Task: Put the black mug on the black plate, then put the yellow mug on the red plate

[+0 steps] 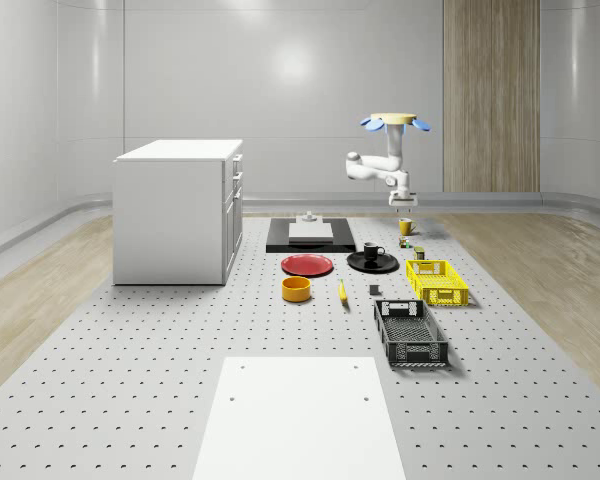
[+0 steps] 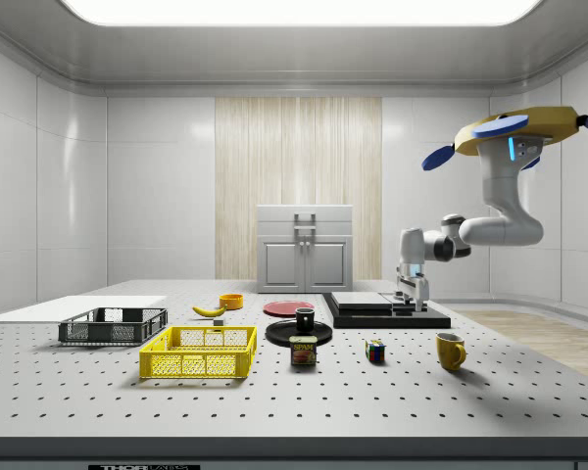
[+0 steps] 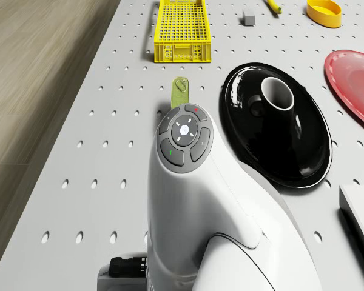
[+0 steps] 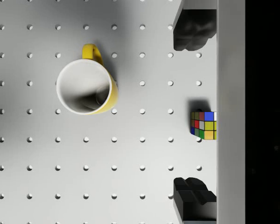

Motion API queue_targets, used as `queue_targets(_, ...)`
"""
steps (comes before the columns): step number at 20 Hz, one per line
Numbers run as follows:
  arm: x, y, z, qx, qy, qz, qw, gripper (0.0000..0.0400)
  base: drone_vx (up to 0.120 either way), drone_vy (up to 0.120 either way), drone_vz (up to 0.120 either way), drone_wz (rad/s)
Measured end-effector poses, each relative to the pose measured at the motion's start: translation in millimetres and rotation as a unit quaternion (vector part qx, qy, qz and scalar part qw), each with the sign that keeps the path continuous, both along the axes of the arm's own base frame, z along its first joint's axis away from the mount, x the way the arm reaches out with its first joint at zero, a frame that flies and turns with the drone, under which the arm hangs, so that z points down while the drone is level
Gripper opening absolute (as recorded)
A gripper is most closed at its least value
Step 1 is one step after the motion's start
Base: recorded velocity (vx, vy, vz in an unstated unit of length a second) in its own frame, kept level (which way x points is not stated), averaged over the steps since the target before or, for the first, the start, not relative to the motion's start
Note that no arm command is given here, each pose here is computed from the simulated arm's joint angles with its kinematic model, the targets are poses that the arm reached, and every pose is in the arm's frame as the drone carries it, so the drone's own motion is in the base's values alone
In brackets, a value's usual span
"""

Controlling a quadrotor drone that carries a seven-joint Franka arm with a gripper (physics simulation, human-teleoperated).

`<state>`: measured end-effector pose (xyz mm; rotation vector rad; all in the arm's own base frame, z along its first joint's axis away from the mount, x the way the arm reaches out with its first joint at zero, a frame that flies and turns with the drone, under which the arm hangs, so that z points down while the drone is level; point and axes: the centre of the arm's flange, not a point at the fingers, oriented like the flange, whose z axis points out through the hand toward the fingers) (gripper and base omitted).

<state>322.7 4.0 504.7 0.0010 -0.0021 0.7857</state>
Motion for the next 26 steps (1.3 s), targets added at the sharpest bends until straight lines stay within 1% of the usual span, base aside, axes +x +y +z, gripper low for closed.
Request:
queue_targets(6, 0.0, 0.0, 0.0, 0.000, 0.0000, 0.000, 1.000, 0.0400, -0.120, 0.000, -0.113, 0.000)
queue_targets(15, 0.0, 0.0, 0.0, 0.000, 0.0000, 0.000, 1.000, 0.0400, -0.120, 0.000, 0.000, 0.000)
queue_targets(17, 0.0, 0.0, 0.0, 0.000, 0.0000, 0.000, 1.000, 0.0400, -0.120, 0.000, -0.080, 0.000)
queue_targets(23, 0.0, 0.0, 0.0, 0.000, 0.0000, 0.000, 1.000, 0.0400, 0.000, 0.000, -0.100, 0.000)
queue_targets(26, 0.0, 0.0, 3.2, 0.000, 0.0000, 0.000, 1.000, 0.0400, 0.000, 0.000, -0.013, 0.000)
